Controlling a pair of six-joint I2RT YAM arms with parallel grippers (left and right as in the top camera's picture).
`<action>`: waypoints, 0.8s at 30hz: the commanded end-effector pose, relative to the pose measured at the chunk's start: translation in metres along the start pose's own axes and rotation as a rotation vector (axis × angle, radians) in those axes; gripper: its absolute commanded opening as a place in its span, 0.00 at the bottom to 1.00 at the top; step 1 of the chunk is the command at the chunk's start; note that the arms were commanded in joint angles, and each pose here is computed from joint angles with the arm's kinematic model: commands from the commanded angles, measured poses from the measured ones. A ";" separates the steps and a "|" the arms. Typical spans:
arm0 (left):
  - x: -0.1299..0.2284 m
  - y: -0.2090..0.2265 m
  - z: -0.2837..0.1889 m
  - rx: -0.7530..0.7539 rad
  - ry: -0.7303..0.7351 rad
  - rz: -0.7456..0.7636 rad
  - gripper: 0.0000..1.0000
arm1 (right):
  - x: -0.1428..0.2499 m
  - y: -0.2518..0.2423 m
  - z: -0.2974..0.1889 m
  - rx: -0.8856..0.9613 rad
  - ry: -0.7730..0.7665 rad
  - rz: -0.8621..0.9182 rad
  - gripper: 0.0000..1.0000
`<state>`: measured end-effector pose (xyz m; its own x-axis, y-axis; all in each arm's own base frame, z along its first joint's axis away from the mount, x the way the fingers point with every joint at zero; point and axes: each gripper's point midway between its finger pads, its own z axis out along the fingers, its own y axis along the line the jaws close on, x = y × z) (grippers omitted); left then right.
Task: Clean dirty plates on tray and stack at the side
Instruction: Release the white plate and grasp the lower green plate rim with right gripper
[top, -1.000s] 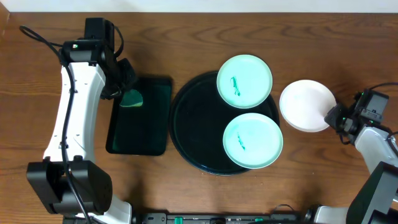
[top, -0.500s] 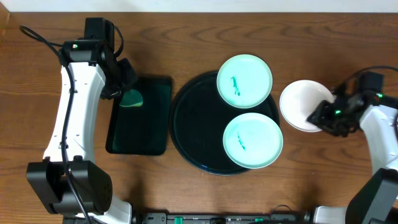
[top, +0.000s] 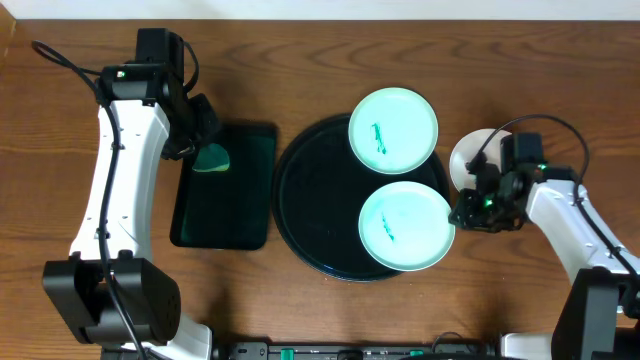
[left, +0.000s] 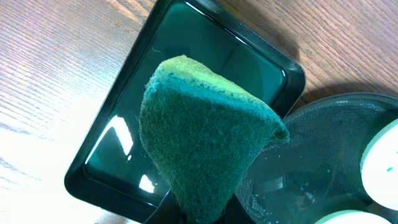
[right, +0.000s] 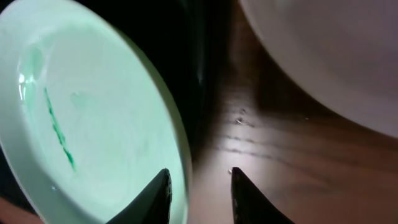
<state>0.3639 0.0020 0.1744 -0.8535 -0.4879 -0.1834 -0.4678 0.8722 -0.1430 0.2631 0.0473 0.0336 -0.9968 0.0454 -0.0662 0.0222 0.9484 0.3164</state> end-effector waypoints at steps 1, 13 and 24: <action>-0.001 0.004 0.002 -0.021 -0.003 -0.004 0.08 | 0.007 0.007 0.010 -0.007 0.017 -0.051 0.27; -0.001 0.005 0.002 -0.022 -0.003 -0.004 0.07 | 0.012 0.040 0.016 -0.091 0.036 -0.104 0.01; 0.000 0.005 0.002 -0.023 0.000 -0.004 0.07 | -0.016 0.106 0.029 -0.072 -0.109 0.068 0.01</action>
<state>0.3638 0.0020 0.1744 -0.8536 -0.4879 -0.1827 -0.4679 0.8722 -0.1427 0.2759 0.1421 0.0377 -0.9846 -0.0338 -0.1717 -0.1007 0.9118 0.3982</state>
